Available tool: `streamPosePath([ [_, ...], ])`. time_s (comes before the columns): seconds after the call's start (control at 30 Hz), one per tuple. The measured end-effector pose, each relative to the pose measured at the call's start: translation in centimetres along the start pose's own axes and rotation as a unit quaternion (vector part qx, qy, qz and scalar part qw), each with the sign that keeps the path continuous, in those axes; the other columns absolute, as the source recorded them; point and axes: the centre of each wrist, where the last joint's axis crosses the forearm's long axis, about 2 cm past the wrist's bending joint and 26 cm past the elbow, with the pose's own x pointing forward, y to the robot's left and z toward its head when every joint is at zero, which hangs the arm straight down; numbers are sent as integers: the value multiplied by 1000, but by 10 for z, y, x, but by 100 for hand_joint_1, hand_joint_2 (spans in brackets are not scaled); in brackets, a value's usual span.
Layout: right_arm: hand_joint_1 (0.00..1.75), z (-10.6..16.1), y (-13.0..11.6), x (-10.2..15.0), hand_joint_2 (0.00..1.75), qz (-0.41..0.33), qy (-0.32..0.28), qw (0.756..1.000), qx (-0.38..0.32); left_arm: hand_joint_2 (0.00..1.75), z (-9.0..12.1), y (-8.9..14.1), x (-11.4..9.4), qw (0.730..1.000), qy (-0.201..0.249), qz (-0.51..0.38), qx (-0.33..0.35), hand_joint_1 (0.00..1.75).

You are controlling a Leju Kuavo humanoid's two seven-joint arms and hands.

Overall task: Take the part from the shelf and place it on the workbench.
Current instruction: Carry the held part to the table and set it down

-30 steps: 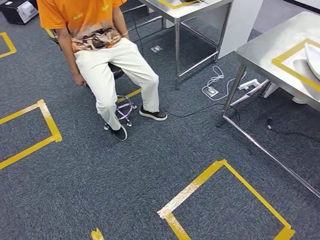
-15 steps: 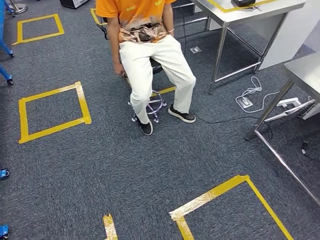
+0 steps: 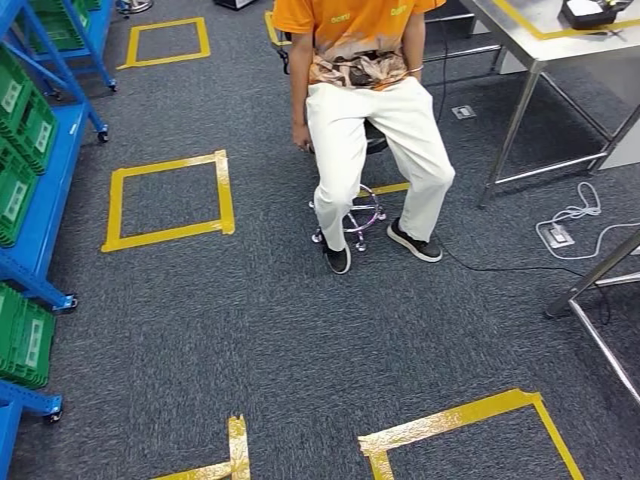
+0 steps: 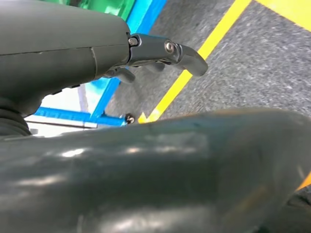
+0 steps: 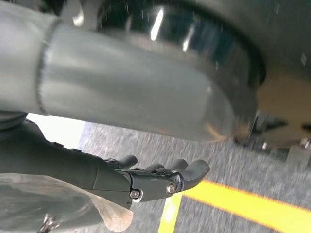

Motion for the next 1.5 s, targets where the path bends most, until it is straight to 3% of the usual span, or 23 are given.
streamPosePath([
  [1.5,0,0,-4,3,0,9,0,1000,17,0,-1,1,1,1000,0,3,-2,0],
])
